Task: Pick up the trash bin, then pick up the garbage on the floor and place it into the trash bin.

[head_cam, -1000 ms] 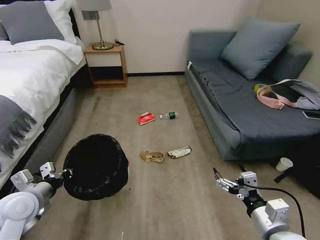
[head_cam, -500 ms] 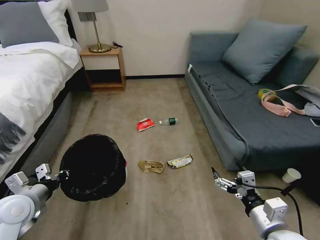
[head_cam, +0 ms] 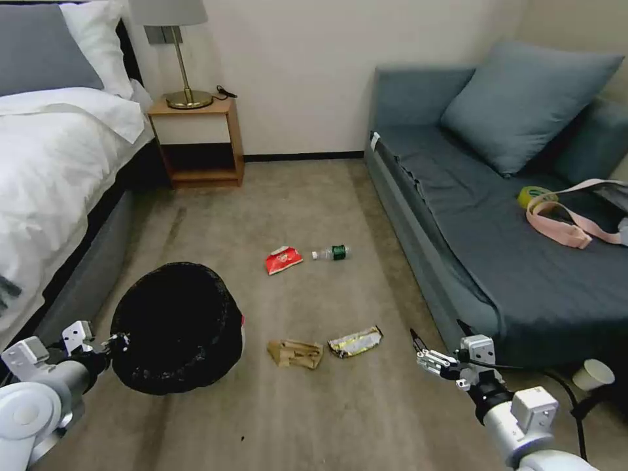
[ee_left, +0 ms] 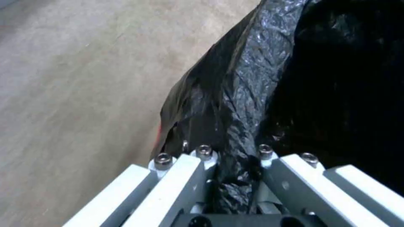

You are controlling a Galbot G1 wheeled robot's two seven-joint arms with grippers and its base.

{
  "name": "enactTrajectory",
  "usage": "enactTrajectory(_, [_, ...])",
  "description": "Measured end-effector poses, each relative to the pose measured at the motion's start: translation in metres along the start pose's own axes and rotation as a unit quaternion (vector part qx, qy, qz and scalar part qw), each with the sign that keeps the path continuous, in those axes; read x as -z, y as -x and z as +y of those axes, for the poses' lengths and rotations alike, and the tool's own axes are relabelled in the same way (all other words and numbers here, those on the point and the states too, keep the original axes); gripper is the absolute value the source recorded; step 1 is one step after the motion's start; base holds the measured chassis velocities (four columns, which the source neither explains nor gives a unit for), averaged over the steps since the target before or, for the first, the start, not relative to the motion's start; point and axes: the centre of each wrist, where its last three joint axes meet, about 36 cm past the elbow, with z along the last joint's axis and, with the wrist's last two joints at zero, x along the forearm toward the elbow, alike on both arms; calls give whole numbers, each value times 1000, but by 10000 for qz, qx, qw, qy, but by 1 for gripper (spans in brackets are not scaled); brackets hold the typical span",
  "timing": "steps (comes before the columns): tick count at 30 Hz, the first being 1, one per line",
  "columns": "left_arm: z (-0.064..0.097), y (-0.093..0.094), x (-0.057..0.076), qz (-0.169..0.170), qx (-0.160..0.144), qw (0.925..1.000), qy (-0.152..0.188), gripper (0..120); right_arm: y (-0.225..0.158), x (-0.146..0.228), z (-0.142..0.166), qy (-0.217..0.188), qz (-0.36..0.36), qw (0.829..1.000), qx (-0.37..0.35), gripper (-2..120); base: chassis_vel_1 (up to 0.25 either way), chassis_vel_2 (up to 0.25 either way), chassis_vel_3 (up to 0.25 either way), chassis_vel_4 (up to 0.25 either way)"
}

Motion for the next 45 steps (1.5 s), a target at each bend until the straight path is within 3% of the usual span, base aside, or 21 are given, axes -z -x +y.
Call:
enactTrajectory(9, [6,1,1,5,40,10000,-5,2,6,-4,0,172,5,9998,107,100,-144,142,131,-146])
enactTrajectory(17, [3,6,5,-8,11,10000,44,2,19,-1,-11,-49,-63,9998,202,100,0,0,0,0])
enactTrajectory(24, [0,7,6,-46,-12,9999,153,2,69,13,-49,-685,-68,9947,766,100,0,0,0,0])
enactTrajectory(30, [1,-4,5,-206,79,9995,231,2,116,16,-55,-699,210,9875,1394,100,0,0,0,0])
enactTrajectory(33, [2,-17,4,-355,214,9986,332,2,157,15,-45,-688,529,9759,2001,100,0,0,0,0])
enactTrajectory(38, [1,-26,3,-440,240,9981,356,2,181,10,-35,-690,804,9646,2415,100,0,0,0,0])
enactTrajectory(40, [1,-38,3,-556,284,9974,358,2,209,-5,-13,-650,1435,9396,3040,100,0,0,0,0])
enactTrajectory(45, [2,-45,0,-611,316,9970,342,2,233,-20,7,-647,2053,9150,3413,100,0,0,0,0])
